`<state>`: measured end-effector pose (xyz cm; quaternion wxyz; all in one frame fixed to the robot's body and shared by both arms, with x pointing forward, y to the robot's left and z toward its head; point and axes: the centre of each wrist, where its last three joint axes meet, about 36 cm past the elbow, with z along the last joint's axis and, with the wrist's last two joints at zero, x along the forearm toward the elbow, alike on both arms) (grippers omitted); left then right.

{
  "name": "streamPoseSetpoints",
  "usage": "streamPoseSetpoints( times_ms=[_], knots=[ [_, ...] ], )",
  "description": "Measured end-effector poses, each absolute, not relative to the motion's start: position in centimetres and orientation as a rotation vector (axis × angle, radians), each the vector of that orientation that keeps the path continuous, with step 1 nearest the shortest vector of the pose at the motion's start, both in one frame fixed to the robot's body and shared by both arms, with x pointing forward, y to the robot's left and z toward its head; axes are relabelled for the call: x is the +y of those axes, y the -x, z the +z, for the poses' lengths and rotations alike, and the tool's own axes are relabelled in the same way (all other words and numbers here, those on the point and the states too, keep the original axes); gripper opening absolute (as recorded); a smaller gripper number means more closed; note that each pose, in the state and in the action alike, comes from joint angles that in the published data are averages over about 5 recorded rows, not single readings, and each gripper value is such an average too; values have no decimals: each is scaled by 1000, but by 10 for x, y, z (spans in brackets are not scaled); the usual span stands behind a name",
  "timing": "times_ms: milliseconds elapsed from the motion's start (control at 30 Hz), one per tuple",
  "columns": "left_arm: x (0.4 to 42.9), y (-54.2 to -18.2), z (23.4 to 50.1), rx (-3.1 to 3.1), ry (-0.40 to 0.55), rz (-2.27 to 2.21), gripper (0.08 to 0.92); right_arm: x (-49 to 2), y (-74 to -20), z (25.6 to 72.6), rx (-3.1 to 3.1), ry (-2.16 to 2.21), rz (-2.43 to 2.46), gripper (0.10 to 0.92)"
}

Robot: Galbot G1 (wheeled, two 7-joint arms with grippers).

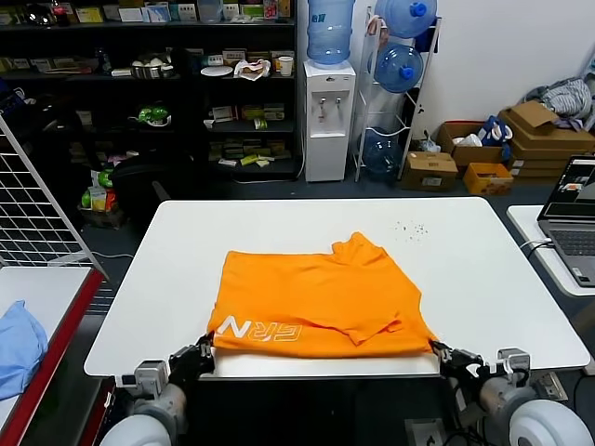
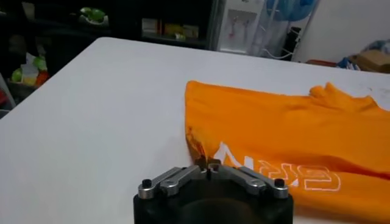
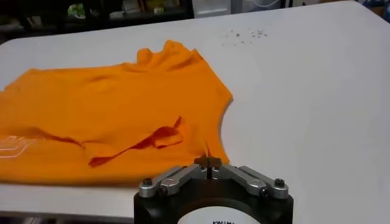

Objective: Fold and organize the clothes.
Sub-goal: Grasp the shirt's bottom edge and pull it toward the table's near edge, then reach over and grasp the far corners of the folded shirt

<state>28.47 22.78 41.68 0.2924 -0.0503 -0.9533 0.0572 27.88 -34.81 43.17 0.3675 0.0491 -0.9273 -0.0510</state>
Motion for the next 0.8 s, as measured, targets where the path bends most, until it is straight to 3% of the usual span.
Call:
streamPoseSetpoints(
  times_ms=[133,267,567,800],
  knots=[
    [226,-271,418,-2514,146,156,100,-348,-273,431,-2372,-110,-121,128],
    [225,-264,419,-2496,157,158,162,-347,-272,435,-2380,-108,-115,205],
    [229,-269,429,-2512,162,151,421,-345,-286,455,-2478,-151,-95,465],
    [236,-292,435,-2557,176,154,620,-342,-331,470,-2604,-185,-87,672]
  ],
)
